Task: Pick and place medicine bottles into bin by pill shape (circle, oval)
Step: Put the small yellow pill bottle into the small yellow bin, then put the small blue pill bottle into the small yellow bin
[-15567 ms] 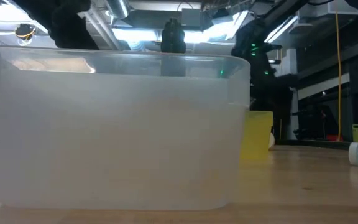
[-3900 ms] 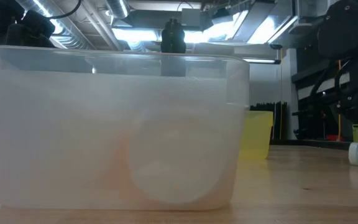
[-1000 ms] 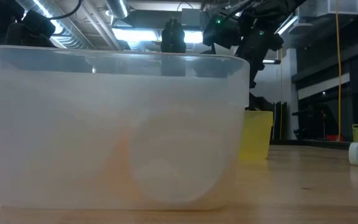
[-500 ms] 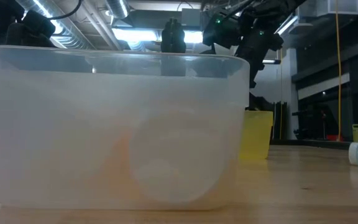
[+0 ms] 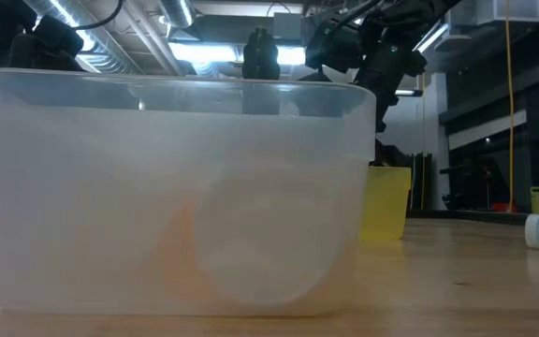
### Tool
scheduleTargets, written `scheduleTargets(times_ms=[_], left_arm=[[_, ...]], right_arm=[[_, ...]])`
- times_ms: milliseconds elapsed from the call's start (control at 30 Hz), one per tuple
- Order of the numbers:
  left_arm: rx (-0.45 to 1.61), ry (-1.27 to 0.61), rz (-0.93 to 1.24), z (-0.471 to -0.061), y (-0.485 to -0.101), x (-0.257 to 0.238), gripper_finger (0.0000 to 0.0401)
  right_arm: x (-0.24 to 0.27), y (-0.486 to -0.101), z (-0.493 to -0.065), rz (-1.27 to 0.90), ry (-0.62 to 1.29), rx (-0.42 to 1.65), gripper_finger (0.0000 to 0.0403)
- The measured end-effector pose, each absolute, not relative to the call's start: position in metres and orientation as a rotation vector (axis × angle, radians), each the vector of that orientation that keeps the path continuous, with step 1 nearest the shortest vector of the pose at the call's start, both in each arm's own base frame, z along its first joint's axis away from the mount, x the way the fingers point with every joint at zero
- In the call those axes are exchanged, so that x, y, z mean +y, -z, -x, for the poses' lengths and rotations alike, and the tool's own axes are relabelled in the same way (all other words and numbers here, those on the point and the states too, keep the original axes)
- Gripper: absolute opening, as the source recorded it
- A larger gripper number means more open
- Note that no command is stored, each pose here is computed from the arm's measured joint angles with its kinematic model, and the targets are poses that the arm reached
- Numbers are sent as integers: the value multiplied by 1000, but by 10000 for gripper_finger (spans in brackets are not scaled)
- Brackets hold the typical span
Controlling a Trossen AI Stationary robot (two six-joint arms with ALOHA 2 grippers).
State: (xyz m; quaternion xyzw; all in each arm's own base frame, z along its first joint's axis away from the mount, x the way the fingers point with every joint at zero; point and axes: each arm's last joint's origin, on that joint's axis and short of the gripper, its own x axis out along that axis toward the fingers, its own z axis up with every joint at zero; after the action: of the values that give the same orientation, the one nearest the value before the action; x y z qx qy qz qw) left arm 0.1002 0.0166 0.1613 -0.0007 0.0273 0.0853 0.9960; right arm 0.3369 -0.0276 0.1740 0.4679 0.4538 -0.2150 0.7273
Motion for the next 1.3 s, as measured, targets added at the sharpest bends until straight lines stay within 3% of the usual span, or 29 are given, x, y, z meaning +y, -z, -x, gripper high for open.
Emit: scheduleTargets(times_ms=[567,767,1000,1300], left_arm=[[54,-170,1,-100,-161,17,212],[54,-171,1,-100,-161,17,212],[54,-171,1,-100,-161,17,212],[54,-171,1,-100,-161,17,212]], right_arm=[[-28,-174,-337,-1024,477,999,130],[-25,-176,-337,-1134,416,1036,130],[-24,-213,-341,-1036,302,936,130],[2,-263,-336,-905,10,866,130]])
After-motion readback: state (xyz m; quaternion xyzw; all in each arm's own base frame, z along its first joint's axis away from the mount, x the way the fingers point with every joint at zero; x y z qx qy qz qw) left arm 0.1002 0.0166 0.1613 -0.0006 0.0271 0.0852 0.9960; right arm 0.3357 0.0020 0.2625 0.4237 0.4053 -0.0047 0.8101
